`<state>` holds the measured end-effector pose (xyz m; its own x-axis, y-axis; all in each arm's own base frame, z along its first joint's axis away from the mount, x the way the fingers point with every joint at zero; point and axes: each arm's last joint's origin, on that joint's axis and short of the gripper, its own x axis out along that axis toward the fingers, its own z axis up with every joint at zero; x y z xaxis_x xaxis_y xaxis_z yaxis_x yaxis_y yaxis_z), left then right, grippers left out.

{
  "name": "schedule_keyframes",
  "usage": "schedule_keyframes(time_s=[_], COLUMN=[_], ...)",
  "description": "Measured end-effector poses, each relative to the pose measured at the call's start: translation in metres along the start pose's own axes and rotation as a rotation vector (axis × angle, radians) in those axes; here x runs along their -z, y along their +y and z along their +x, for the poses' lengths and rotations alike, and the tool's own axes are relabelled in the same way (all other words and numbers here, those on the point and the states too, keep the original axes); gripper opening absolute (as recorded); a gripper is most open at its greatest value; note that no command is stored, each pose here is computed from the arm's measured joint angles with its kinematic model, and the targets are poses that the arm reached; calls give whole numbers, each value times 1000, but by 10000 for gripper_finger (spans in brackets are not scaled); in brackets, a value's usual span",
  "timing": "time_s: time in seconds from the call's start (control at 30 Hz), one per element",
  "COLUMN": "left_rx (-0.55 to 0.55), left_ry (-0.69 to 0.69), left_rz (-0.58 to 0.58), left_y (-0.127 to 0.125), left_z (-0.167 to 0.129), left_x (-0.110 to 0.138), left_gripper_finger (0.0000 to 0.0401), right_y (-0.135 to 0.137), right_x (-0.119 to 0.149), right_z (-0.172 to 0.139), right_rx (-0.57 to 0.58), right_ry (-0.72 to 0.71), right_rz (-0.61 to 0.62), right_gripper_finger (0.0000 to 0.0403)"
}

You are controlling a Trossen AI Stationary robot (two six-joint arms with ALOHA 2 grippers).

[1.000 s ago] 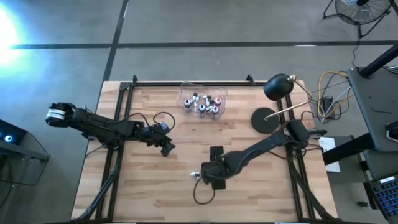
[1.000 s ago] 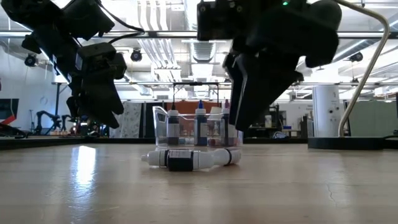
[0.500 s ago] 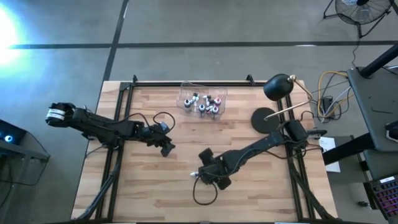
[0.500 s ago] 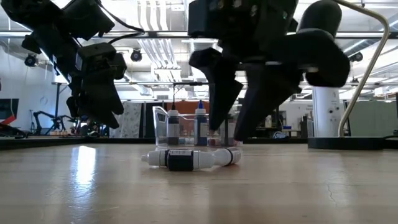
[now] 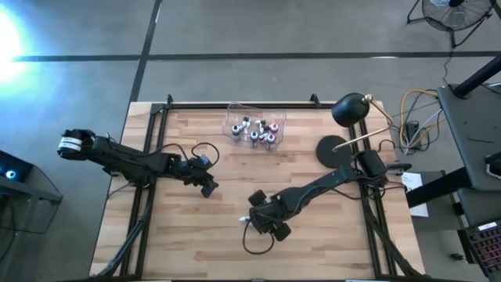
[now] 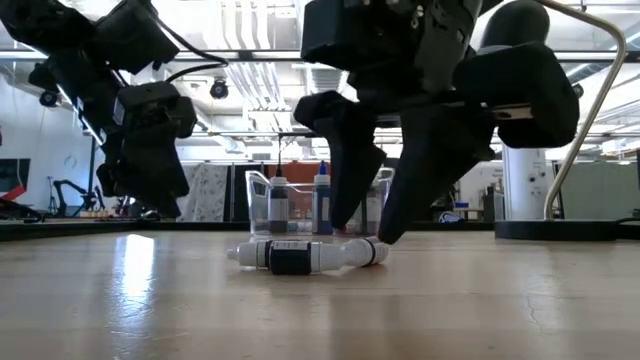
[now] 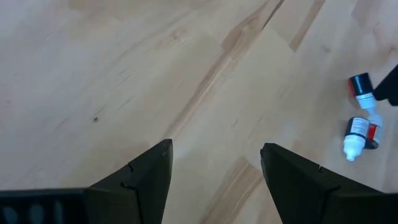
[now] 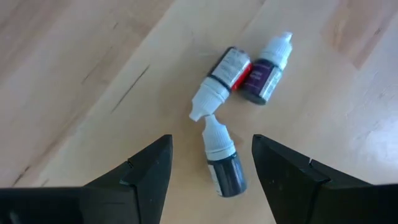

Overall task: Pick & Place food coloring
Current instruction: Put the small red food coloring bottle into the transparent bin

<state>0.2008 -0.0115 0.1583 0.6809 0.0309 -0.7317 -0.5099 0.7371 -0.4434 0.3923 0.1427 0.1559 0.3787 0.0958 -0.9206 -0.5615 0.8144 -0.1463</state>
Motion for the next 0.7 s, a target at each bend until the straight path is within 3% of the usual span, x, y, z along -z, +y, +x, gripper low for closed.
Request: schedule_keyframes(time_s=[0.37, 0.7], left_rx=[6, 3], left_ry=[10, 17], left_rz=[-8, -33], left_y=[0, 2], left_z=[0, 1], left_x=[1, 2], left_gripper_finger=[218, 218], right_y=[-6, -9], right_x=[5, 9], right_z=[18, 18], right_rx=[-42, -44], right_ry=[27, 63], right_rz=[82, 191], right_gripper_finger=[206, 112])
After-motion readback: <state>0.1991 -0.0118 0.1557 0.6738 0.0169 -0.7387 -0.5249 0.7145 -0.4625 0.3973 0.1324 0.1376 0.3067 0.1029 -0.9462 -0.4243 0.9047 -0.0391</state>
